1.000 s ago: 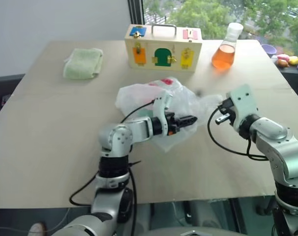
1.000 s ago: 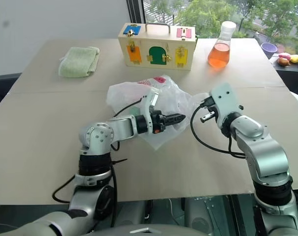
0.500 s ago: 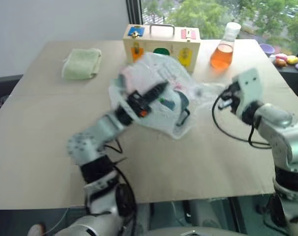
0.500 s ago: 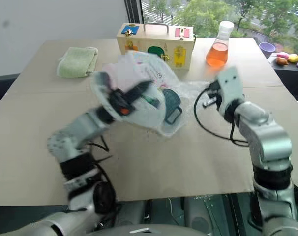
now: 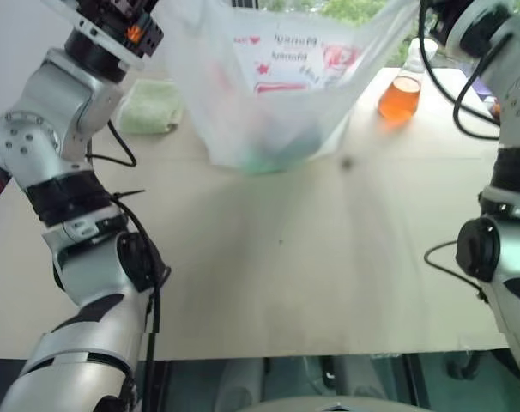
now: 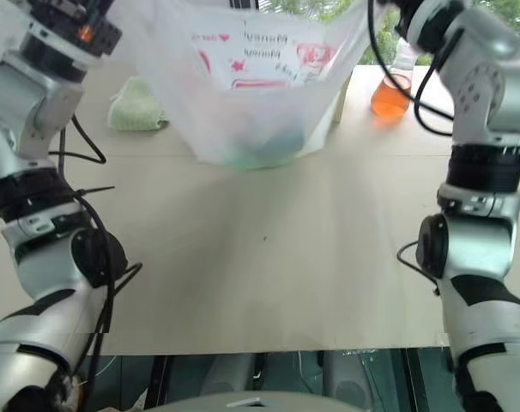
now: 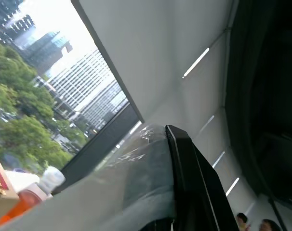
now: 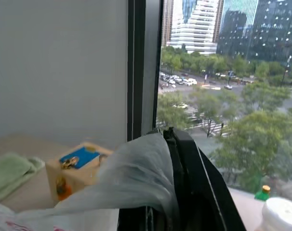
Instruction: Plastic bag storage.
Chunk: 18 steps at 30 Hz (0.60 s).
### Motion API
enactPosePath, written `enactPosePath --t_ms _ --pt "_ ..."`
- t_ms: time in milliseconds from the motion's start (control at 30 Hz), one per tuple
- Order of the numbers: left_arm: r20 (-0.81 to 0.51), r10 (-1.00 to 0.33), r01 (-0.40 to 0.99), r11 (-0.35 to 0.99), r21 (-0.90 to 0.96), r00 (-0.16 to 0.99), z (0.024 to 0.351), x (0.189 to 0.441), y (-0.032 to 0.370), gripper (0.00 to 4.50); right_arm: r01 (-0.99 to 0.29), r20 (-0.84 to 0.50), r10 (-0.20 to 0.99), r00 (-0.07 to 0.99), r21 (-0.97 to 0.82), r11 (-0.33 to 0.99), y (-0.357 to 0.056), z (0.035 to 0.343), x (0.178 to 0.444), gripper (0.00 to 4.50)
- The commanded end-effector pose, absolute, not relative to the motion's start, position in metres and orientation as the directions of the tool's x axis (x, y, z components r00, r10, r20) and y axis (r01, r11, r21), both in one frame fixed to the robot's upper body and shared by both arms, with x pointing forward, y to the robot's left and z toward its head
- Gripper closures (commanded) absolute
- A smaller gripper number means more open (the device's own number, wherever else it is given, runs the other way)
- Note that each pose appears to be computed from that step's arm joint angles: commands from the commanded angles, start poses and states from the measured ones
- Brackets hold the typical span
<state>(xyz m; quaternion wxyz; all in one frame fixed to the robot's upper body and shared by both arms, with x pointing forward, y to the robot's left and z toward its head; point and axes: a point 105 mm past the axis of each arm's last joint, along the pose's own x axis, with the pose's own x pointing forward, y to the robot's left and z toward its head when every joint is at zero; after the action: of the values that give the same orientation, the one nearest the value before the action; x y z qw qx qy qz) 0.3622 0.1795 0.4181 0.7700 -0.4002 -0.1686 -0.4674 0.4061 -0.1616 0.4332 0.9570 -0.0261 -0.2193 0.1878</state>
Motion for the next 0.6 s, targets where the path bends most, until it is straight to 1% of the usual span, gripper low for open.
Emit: enactPosePath --t_ms 33,133,233,333,400,433,467,500,533,567,600 --pt "0.709 -0.557 0.901 0.281 -0.329 0.433 0.457 0.355 0.193 4.49 -0.278 0.538 0.355 0.765 -0.222 0.935 -0.179 0.481 0.382 4.5" --pt "0.704 -0.58 0.912 0.276 -0.304 0.41 0.461 0.354 0.195 4.49 -0.257 0.536 0.376 0.756 -0.284 0.923 -0.187 0.485 0.368 4.5" --pt "0.633 -0.64 0.9 0.292 -0.323 0.435 0.438 0.357 0.19 4.49 -0.239 0.493 0.384 0.78 -0.332 0.912 -0.195 0.466 0.355 4.5" --pt "0.519 -0.731 0.892 0.303 -0.336 0.444 0.391 0.35 0.176 4.49 -0.249 0.382 0.365 0.849 -0.32 0.914 -0.206 0.408 0.339 4.5" --pt "0.421 -0.778 0.876 0.337 -0.346 0.466 0.348 0.339 0.168 4.49 -0.302 0.253 0.38 0.89 -0.297 0.906 -0.206 0.351 0.321 4.5" --pt "0.385 -0.791 0.865 0.342 -0.367 0.476 0.33 0.334 0.166 4.49 -0.323 0.196 0.387 0.901 -0.292 0.9 -0.204 0.328 0.311 4.5" --pt "0.319 -0.809 0.847 0.365 -0.387 0.495 0.303 0.326 0.166 4.49 -0.346 0.106 0.389 0.915 -0.291 0.892 -0.202 0.295 0.298 4.5" --pt "0.245 -0.824 0.826 0.391 -0.407 0.511 0.276 0.318 0.167 4.49 -0.38 -0.003 0.397 0.918 -0.298 0.876 -0.197 0.26 0.284 4.5" --pt "0.195 -0.833 0.813 0.408 -0.415 0.518 0.259 0.311 0.168 4.49 -0.404 -0.073 0.401 0.913 -0.299 0.864 -0.193 0.239 0.273 4.5" --pt "0.155 -0.828 0.787 0.428 -0.443 0.538 0.241 0.307 0.17 4.49 -0.456 -0.153 0.429 0.89 -0.292 0.841 -0.184 0.214 0.26 4.5" --pt "0.125 -0.812 0.756 0.458 -0.468 0.57 0.226 0.308 0.172 4.49 -0.502 -0.227 0.452 0.862 -0.264 0.824 -0.176 0.191 0.25 4.5"
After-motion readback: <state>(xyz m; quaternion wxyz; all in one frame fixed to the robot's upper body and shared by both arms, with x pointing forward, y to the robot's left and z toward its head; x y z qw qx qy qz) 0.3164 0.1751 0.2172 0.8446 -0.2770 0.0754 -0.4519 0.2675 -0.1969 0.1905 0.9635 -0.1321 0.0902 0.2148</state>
